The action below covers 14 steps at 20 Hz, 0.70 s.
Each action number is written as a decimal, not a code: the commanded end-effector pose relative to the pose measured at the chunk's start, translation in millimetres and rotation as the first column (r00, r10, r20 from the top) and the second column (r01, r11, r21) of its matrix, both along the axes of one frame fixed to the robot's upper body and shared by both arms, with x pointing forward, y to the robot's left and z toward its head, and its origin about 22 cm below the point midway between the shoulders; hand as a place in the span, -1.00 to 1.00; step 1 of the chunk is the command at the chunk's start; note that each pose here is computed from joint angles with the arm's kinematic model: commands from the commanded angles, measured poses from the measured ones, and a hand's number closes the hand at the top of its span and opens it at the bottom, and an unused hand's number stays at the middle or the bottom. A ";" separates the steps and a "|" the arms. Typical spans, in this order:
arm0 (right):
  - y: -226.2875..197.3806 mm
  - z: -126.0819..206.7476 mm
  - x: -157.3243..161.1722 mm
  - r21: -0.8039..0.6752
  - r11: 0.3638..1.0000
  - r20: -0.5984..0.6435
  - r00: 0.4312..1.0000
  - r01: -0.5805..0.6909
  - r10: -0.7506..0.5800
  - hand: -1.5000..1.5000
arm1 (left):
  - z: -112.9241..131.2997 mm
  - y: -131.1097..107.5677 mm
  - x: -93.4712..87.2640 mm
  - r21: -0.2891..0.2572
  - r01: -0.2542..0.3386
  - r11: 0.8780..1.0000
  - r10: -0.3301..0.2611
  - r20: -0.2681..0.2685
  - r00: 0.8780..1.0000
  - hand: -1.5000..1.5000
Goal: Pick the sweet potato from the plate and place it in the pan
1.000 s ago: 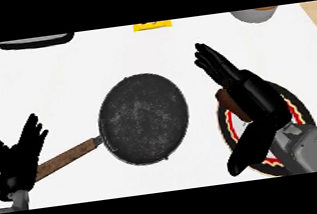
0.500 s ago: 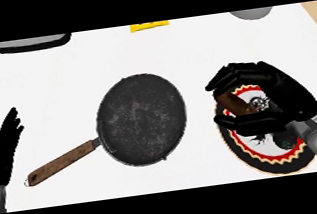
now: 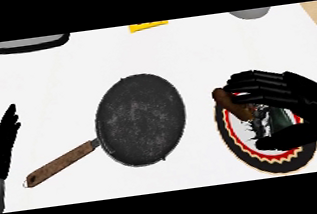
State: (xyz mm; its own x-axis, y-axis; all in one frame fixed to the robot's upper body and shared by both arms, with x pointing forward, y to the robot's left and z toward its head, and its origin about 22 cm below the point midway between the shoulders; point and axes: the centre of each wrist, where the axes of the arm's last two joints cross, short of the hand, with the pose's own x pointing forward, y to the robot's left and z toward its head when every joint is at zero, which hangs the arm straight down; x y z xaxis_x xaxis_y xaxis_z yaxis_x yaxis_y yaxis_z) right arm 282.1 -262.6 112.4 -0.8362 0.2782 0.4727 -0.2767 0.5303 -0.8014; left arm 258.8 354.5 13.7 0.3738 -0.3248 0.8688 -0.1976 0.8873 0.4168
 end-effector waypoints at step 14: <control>90.7 42.7 -54.6 -0.708 0.538 0.434 0.883 0.457 -0.179 -1.00 | -7.2 -7.9 4.2 0.003 0.019 1.000 -0.019 -0.006 1.000 0.00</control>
